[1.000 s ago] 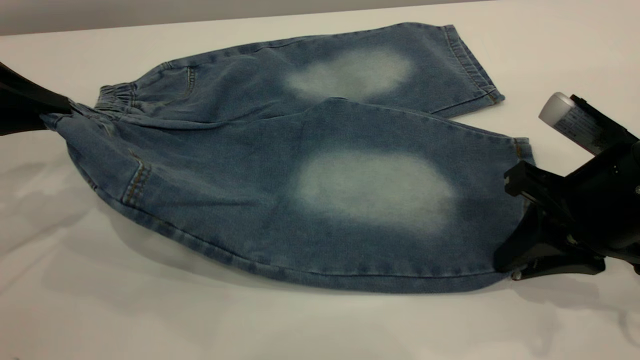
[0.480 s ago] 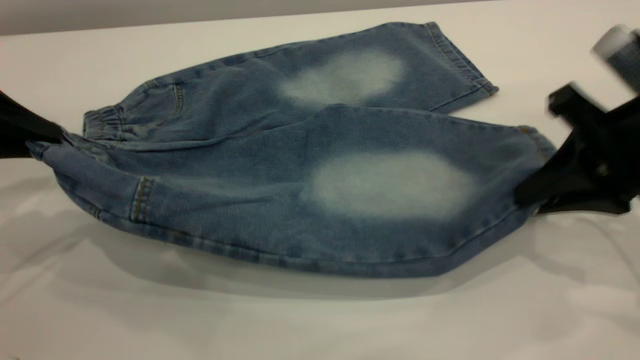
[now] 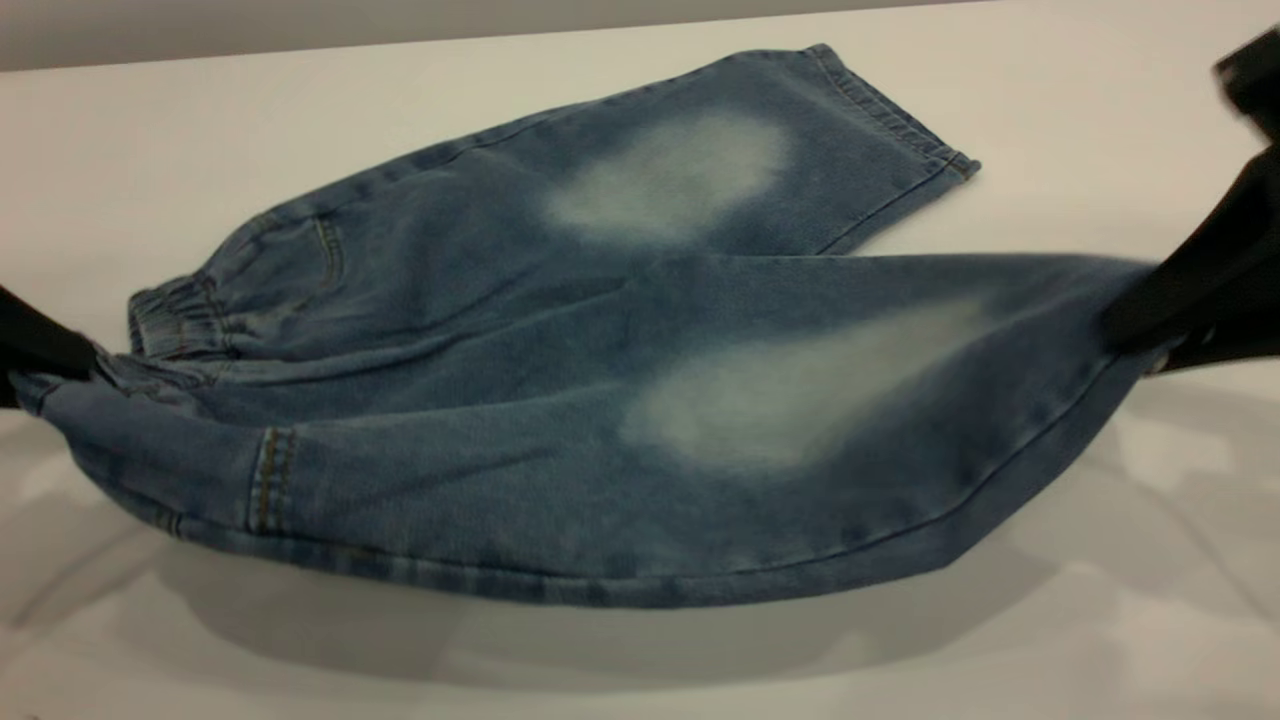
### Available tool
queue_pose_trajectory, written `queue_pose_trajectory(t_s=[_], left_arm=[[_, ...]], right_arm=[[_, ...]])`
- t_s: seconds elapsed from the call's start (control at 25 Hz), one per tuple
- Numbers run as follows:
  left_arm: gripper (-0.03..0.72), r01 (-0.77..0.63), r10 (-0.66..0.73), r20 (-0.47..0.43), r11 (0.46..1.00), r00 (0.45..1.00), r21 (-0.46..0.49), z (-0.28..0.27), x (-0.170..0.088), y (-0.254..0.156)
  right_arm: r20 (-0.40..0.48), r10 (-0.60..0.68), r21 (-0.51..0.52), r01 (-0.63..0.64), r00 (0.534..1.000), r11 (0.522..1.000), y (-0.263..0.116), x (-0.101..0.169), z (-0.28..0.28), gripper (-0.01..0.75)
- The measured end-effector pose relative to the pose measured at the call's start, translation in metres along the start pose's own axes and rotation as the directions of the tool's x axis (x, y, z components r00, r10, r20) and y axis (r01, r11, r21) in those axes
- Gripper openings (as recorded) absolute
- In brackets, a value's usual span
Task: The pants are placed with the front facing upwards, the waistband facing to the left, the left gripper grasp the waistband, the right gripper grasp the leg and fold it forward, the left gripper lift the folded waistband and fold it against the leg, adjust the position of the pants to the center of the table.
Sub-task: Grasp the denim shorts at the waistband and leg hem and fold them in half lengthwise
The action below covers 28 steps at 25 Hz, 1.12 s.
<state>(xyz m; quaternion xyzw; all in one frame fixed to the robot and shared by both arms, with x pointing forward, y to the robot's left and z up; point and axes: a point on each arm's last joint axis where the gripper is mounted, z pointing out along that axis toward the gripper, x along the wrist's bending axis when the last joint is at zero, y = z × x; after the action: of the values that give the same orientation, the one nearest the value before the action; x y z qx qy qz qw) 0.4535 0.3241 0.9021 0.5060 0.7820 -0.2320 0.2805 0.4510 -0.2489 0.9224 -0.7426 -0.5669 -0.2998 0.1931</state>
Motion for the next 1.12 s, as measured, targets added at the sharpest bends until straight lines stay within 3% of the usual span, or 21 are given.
queue_pose_trajectory(t_s=[0.24, 0.44, 0.56, 0.8, 1.12], left_arm=[[0.114, -0.027, 0.026, 0.044, 0.999, 0.999, 0.021, -0.009, -0.012, -0.011], [0.114, -0.021, 0.020, 0.050, 1.000, 0.999, 0.020, -0.013, -0.016, -0.021], [0.114, -0.020, 0.020, 0.039, 1.000, 0.999, 0.008, -0.013, -0.015, -0.024], [0.114, 0.040, -0.034, 0.095, 0.998, 0.995, -0.057, -0.014, -0.021, -0.017], [0.114, 0.123, -0.089, 0.214, 0.981, 0.973, -0.152, -0.016, -0.030, -0.007]], right_arm=[[-0.008, -0.022, -0.047, 0.022, 1.000, 0.999, 0.003, 0.023, -0.026, 0.027], [0.085, -0.016, 0.023, 0.014, 0.996, 1.000, -0.006, 0.016, -0.028, 0.027], [0.124, -0.032, -0.001, 0.032, 0.992, 0.999, 0.000, 0.017, -0.033, 0.027], [0.114, -0.080, -0.099, 0.092, 0.990, 0.991, 0.031, 0.036, -0.044, 0.027], [0.055, -0.072, -0.113, 0.078, 0.996, 0.991, 0.075, 0.049, -0.034, 0.027]])
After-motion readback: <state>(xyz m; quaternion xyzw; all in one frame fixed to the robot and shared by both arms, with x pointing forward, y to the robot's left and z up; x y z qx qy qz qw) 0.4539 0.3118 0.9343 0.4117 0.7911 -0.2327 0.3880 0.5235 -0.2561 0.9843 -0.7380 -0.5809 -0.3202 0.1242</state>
